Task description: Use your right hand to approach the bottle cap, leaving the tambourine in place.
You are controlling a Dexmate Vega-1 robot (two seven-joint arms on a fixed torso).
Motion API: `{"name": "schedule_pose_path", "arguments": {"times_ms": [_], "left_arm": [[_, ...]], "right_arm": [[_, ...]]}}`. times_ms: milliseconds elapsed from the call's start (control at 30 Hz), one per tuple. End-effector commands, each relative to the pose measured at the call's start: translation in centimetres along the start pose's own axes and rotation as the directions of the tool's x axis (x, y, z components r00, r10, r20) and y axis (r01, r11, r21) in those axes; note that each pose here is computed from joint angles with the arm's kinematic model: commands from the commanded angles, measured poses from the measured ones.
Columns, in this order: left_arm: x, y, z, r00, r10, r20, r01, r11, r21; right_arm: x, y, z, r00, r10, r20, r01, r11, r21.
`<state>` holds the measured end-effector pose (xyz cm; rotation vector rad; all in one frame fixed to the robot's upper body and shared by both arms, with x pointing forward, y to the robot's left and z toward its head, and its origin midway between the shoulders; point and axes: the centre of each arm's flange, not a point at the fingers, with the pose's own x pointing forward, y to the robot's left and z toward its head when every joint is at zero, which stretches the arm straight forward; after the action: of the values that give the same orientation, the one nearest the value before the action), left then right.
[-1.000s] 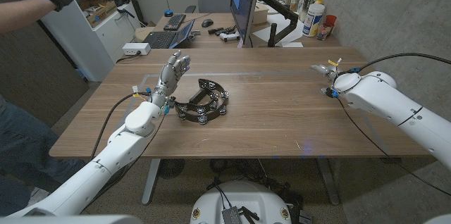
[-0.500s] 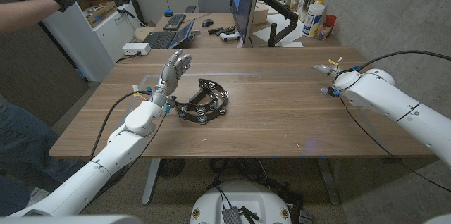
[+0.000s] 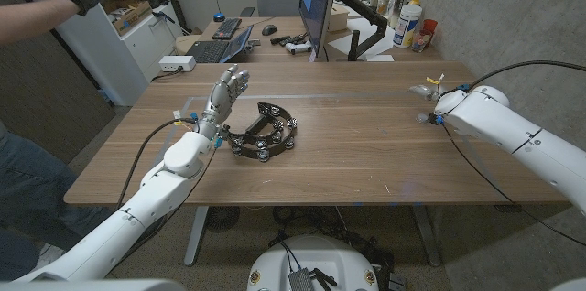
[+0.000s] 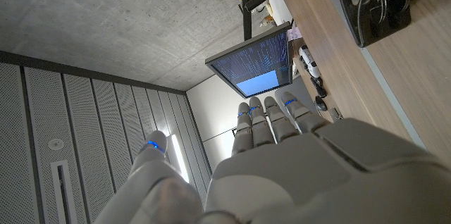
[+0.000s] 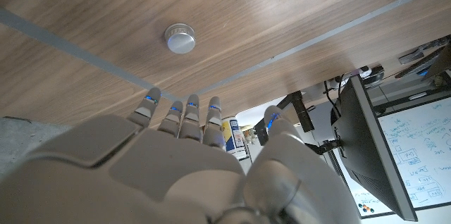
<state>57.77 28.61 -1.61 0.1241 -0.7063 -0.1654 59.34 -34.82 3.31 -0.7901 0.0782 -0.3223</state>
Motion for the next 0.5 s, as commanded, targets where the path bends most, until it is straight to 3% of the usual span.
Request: {"name": "schedule_pose_path", "arguments": {"times_ms": [33,500], "left_arm": [[0.13,-0.61,0.34,1.000,-0.006,0.009,0.006,1.000,-0.006],[0.50,-0.10,-0.30,1.000,-0.025,0.002,0.025,1.000,0.019]], "right_arm": [[0.13,0.20,0.35,0.999,-0.017,-0.040,0.016,1.000,-0.018],[0.83,0.80,1.11,0.997,-0.024,-0.067,0.022,0.999,-0.027]]}}
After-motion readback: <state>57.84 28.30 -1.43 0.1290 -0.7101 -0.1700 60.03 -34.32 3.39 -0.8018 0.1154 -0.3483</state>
